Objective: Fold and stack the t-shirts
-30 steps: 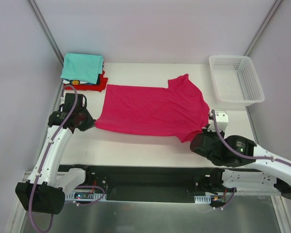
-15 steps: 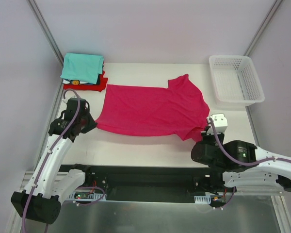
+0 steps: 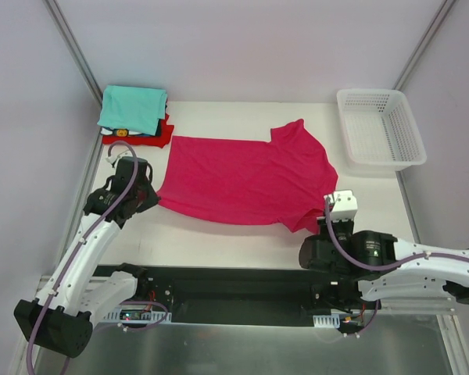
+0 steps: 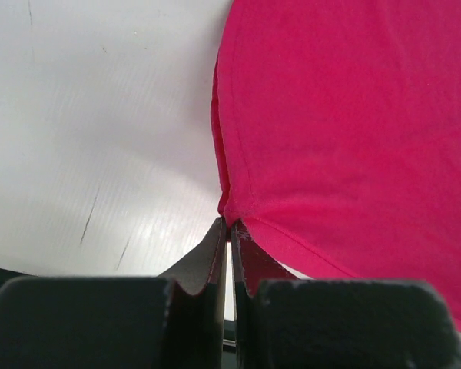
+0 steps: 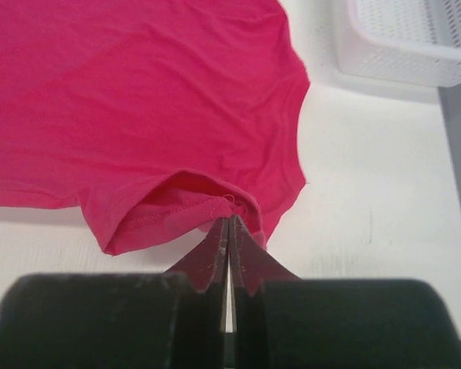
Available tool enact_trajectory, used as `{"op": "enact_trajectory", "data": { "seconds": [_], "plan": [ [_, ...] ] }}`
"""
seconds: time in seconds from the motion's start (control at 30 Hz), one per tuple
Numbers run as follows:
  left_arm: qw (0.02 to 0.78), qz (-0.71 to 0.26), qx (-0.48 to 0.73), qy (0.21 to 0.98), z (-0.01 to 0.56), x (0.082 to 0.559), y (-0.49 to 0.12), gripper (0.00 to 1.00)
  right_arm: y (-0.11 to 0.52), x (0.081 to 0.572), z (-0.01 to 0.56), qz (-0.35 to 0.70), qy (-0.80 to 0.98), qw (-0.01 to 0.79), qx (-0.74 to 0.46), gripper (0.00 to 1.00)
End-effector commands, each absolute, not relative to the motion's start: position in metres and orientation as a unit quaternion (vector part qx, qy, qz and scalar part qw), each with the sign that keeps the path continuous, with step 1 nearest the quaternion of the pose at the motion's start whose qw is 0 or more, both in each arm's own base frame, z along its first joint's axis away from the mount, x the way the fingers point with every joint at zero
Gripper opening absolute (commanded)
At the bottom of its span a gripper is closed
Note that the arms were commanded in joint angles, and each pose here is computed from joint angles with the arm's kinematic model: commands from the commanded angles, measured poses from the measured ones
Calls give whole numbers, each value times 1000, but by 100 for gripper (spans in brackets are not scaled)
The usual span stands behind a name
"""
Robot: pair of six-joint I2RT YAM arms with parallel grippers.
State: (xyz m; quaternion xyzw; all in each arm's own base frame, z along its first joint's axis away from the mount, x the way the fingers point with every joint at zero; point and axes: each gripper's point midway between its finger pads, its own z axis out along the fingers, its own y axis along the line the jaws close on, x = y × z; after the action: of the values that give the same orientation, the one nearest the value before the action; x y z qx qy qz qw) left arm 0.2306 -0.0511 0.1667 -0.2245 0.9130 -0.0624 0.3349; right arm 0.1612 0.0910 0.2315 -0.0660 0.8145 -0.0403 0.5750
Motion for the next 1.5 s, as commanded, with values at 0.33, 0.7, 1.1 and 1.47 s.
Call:
{"op": "enact_trajectory", "data": {
  "seconds": [0.33, 0.7, 1.1, 1.47],
  "plan": [
    [361, -56, -235, 901, 178, 215, -41, 0, 106, 146, 230, -32, 811, 579, -77, 1],
    [352, -41, -242, 903, 180, 229, -42, 0, 69, 158, 232, -65, 798, 598, -39, 1],
    [367, -45, -240, 898, 180, 254, -48, 0, 75, 179, 239, -117, 789, 602, -43, 1],
    [383, -40, -234, 893, 182, 277, -50, 0, 80, 206, 229, -120, 801, 587, -18, 1]
  ]
}}
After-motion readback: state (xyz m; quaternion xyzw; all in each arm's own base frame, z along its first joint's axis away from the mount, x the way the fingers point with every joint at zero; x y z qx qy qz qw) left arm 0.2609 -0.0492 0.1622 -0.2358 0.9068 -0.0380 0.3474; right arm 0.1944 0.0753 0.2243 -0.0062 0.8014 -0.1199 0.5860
